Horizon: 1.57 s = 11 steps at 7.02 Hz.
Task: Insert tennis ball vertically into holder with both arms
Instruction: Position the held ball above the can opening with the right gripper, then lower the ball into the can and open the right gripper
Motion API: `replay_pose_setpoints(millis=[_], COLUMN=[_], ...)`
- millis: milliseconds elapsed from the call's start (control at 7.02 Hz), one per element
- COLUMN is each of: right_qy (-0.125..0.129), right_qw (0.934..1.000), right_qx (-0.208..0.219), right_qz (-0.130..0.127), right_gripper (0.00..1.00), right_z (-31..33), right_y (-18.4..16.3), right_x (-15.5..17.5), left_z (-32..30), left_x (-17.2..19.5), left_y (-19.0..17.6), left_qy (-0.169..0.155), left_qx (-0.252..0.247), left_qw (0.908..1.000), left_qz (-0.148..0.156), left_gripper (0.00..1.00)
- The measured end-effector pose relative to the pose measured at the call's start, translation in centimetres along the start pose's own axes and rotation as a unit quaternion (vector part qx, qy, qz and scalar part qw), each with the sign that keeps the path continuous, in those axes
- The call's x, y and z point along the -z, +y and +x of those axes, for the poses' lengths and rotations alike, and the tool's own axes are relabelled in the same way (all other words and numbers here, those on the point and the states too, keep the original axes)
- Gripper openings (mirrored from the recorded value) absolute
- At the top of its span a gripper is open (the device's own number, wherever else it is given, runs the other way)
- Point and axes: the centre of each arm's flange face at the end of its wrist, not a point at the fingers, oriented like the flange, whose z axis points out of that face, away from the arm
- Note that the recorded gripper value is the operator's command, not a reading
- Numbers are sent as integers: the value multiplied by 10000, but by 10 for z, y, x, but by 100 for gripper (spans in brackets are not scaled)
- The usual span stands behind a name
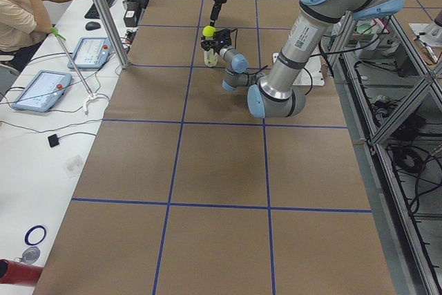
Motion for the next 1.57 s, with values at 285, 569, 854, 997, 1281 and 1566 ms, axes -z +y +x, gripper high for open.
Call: replay_pose_setpoints(millis=[285,569,854,997,1281,1566], right_qy=[13,59,55,41,144,133], right_qw=[10000,10000,10000,10000,9999,9999], right_qx=[24,-13,-27,-30,-49,-65], right_qz=[18,28,29,29,1,-25], right_gripper=[1,0,0,0,0,0], right_z=[3,5,4,3,0,-11], right_y=[-7,-11,-11,-11,-14,-20], right_x=[2,-1,0,1,-12,-13], left_z=[0,0,0,0,0,0], left_x=[-1,-1,0,0,1,2], left_y=[-1,-1,-1,0,1,2], left_qy=[-3,-4,-5,-4,-6,-5], left_qx=[3,3,7,9,8,8], left_qw=[10000,10000,10000,10000,10000,10000], left_qz=[12,13,7,0,-12,-14], left_gripper=[99,99,99,99,99,99])
